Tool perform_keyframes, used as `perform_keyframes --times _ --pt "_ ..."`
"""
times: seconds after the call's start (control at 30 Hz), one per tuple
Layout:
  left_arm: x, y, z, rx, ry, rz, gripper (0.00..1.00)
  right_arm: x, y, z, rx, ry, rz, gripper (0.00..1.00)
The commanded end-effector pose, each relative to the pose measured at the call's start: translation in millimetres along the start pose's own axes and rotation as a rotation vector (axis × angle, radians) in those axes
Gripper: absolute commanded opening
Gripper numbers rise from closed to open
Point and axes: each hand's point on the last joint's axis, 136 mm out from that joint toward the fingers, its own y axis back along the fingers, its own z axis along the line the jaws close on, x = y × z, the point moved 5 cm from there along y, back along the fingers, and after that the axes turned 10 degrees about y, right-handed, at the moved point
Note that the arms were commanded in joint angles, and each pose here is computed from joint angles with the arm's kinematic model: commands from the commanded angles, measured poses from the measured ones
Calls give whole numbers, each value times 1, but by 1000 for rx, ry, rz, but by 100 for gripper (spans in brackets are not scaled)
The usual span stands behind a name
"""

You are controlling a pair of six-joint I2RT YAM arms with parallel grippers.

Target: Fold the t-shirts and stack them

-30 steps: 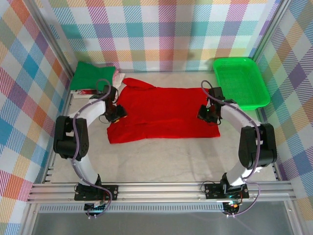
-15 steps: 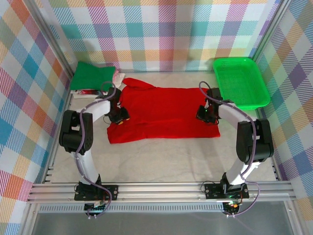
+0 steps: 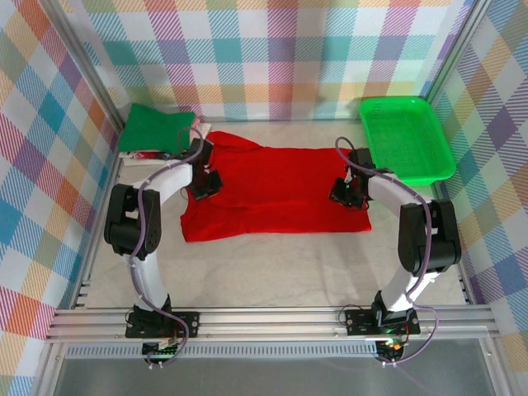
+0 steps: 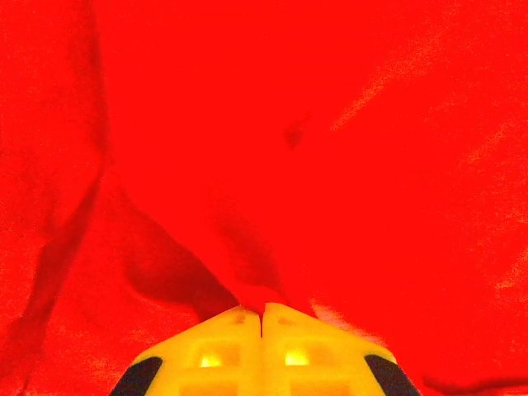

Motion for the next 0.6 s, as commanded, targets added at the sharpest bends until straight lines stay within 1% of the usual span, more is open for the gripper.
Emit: perform_keyframes --times 0.0,0.1,0.23,0.33,0.43,0.47,0.5,0.53,0.57 --pt "-8 6 -27 -15 -91 -45 0 -5 6 9 -31 3 -24 21" --pt "-18 5 -55 -12 -157 -72 0 -5 6 8 -31 4 -23 21" --pt "-31 -11 -98 1 -248 -69 0 -3 6 8 -34 2 -19 21" --pt "-31 -20 -131 9 -331 -66 0 0 6 8 -37 0 -19 22" --pt "-24 -33 -154 25 -394 -51 0 2 6 7 -35 -3 -18 22" --pt "-23 -36 -159 31 -405 -49 3 2 7 7 -36 -1 -15 23" --pt "-23 -36 -161 30 -407 -51 13 2 7 7 -38 -1 -16 23" --pt "-24 -37 -160 23 -406 -55 28 2 8 8 -41 -1 -15 24" --pt "-25 -35 -157 1 -404 -69 39 2 10 8 -42 1 -18 24"
